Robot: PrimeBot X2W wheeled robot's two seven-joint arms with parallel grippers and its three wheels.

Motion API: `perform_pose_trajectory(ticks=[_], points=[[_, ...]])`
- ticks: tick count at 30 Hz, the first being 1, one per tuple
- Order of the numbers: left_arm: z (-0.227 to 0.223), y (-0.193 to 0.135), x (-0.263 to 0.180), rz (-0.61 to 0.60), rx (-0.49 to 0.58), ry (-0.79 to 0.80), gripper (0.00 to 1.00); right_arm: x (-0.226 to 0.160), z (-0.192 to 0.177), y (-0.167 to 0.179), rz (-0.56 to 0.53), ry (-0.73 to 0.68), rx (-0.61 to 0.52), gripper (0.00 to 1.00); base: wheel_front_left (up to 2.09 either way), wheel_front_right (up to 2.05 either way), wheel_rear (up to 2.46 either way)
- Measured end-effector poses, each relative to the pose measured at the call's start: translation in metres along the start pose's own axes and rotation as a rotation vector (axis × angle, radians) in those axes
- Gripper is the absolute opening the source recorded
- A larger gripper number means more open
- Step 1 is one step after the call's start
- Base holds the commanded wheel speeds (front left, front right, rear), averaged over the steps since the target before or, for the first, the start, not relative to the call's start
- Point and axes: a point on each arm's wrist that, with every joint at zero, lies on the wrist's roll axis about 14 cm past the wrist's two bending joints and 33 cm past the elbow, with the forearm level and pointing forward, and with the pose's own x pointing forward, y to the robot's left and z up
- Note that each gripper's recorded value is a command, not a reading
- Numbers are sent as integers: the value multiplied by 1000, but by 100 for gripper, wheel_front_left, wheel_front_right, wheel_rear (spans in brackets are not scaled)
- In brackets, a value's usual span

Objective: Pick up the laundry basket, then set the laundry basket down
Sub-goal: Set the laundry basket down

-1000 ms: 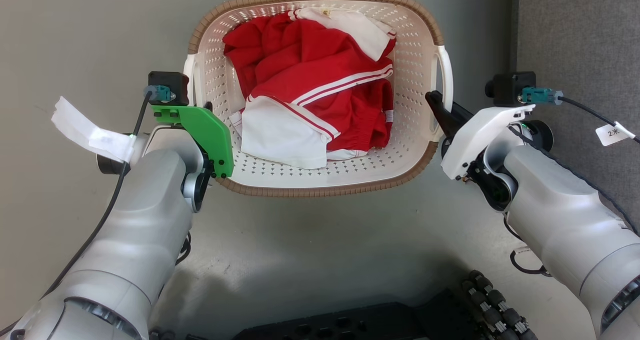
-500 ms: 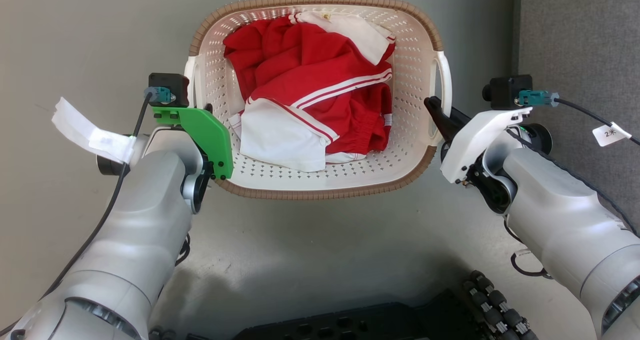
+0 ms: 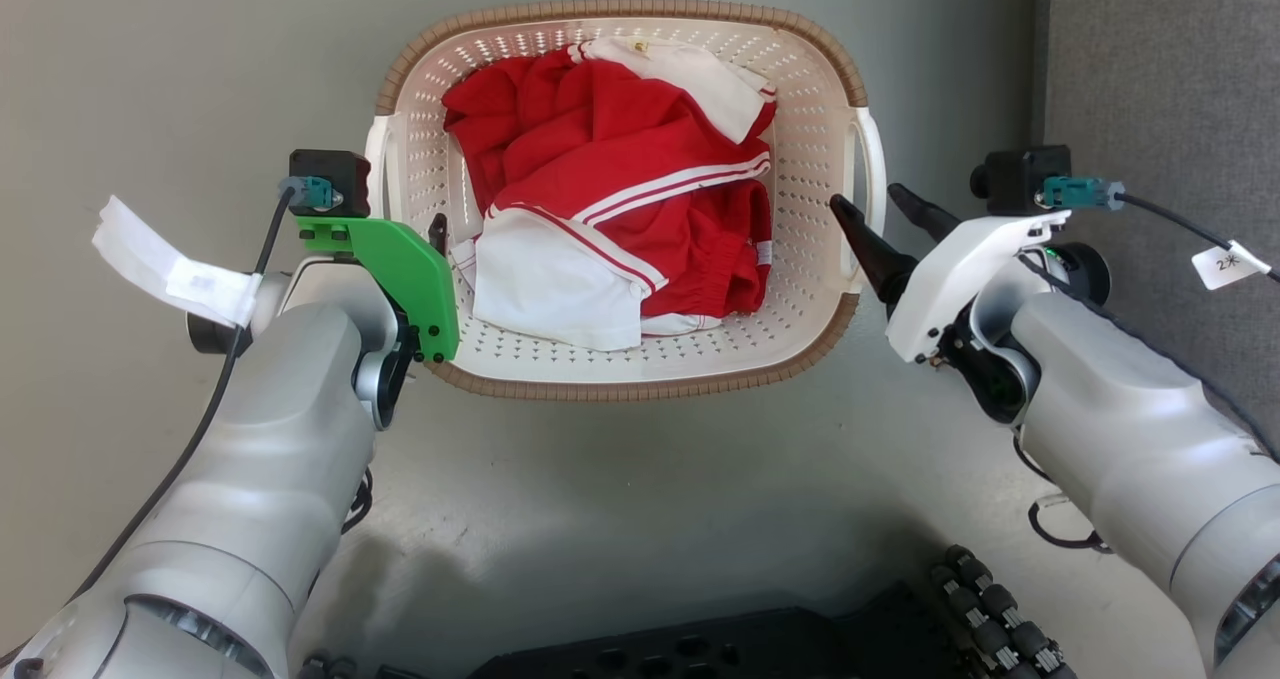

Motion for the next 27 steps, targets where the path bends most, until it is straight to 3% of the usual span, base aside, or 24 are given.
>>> perform_pose_trajectory(ticks=[16,27], points=[[51,-14,-28,-10,57,-211,100,-24,57,0,-6,-129,-173,100,0,0,0],[88,-34,-64,-13,166,-359,100,-69,136,9,-47,-365,-167,100,0,0,0]])
